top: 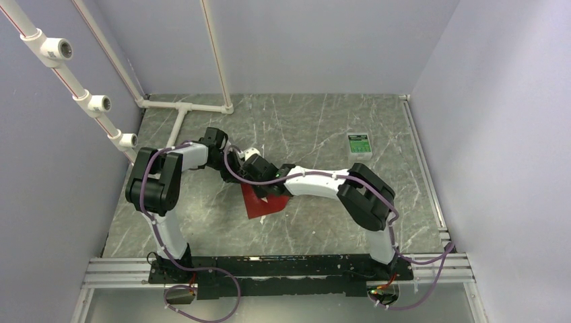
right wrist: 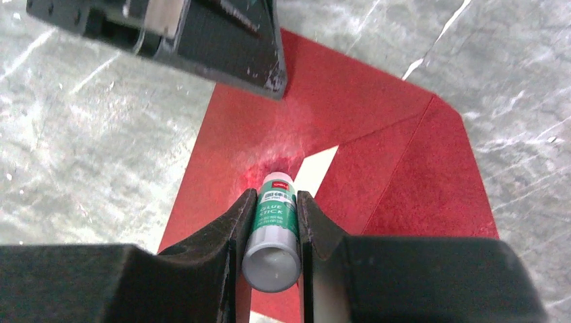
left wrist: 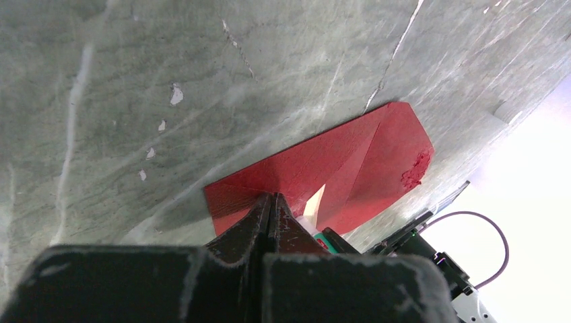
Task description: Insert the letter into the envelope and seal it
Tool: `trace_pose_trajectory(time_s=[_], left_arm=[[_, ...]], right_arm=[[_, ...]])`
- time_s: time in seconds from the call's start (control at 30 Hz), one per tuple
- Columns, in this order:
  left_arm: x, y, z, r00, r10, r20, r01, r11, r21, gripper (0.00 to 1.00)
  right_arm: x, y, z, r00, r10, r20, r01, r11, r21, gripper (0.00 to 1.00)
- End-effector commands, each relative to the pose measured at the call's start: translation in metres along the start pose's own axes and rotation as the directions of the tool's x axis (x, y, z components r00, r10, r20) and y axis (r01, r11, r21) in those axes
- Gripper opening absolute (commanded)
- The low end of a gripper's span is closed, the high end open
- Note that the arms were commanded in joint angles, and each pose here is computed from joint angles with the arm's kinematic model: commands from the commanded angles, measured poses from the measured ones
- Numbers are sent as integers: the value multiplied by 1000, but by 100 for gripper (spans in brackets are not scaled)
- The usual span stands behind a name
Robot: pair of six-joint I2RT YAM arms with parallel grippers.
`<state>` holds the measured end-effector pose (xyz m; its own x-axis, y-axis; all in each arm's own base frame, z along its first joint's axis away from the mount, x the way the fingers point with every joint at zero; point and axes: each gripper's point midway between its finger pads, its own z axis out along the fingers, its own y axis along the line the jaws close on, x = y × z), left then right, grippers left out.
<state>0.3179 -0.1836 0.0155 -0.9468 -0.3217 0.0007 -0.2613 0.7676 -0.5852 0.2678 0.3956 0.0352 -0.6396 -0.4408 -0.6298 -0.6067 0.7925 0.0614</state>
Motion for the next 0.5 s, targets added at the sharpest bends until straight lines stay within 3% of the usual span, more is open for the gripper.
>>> trace_pose_trajectory(time_s=[0.0, 0.17, 0.47], left_arm=[[2, 44, 15, 1000, -10, 14, 12, 982, -190, 2], [4, 45, 16, 1000, -18, 14, 20, 982, -186, 2], [7, 49, 17, 1000, -19, 9, 20, 981, -194, 3]], right_arm=[[51, 7, -21, 984, -51, -173, 41, 997, -59, 0], [54, 14, -21, 983, -66, -174, 51, 995, -91, 0], [27, -21, 16, 989, 11, -147, 4, 995, 101, 0]])
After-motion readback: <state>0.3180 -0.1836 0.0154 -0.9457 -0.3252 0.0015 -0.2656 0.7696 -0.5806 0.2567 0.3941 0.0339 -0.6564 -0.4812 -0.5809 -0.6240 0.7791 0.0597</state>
